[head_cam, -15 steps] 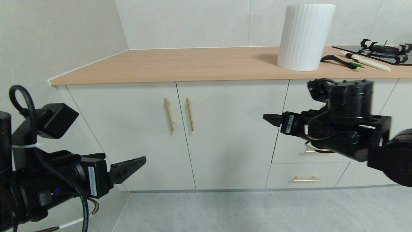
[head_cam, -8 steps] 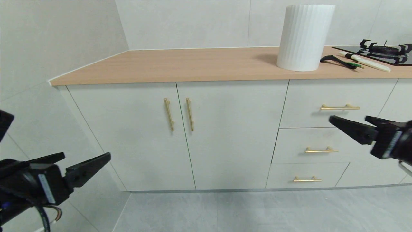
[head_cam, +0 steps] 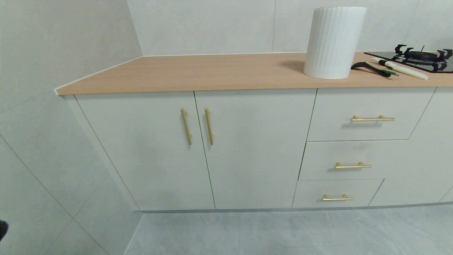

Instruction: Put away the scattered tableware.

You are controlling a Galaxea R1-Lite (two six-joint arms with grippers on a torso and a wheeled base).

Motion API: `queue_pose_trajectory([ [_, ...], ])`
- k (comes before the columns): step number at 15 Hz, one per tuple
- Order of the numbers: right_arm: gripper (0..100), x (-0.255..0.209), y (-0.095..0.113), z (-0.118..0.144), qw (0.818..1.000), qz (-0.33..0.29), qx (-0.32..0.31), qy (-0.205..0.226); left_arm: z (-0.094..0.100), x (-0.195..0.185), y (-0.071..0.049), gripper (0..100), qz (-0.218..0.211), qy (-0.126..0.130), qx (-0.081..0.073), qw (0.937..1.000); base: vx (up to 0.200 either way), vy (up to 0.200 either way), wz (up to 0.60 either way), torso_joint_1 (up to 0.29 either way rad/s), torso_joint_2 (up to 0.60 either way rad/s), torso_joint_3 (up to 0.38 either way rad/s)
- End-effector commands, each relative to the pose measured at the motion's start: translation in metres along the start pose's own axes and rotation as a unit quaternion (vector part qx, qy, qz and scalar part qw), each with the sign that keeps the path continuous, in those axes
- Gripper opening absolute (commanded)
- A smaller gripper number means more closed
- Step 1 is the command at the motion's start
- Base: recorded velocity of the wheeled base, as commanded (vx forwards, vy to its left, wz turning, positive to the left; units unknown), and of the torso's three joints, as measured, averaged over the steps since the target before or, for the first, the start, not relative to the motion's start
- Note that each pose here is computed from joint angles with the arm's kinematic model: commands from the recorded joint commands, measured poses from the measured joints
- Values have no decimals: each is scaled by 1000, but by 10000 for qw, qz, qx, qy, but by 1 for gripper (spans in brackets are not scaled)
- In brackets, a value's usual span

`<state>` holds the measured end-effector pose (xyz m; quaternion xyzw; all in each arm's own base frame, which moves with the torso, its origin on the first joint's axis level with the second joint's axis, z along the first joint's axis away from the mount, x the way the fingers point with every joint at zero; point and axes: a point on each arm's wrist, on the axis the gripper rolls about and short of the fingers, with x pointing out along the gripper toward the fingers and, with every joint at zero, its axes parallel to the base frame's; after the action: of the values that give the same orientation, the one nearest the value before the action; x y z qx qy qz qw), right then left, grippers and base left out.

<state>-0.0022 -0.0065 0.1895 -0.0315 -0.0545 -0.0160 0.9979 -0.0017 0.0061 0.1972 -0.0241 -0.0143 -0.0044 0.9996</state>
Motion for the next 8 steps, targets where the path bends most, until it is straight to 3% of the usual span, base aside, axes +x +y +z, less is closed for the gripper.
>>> queue_pose_trajectory([
  [1, 100, -46, -5, -17, 9961, -580, -51, -663, -13, -44, 6, 100, 270, -796, -87, 9964, 0, 0, 0, 0, 0, 0],
  [3, 100, -45, -5, -16, 9952, -674, -11, -717, -19, -54, 5, 100, 272, -944, -67, 9951, 0, 0, 0, 0, 0, 0],
  [5, 100, -47, -3, -16, 9924, -951, -44, -773, -25, -52, 4, 100, 753, -860, -94, 9934, 0, 0, 0, 0, 0, 0],
  [6, 100, -54, 0, -19, 9895, -1160, -105, -856, -30, -56, 1, 100, 1022, -973, -60, 9900, 0, 0, 0, 0, 0, 0],
  [7, 100, -55, 2, -28, 9909, -1138, -159, -695, -41, -61, 0, 100, 978, -1081, 38, 9893, 0, 0, 0, 0, 0, 0],
  [8, 100, -54, 3, -32, 9916, -1123, -152, -621, -49, -56, 0, 100, 989, -902, 94, 9910, 0, 0, 0, 0, 0, 0],
])
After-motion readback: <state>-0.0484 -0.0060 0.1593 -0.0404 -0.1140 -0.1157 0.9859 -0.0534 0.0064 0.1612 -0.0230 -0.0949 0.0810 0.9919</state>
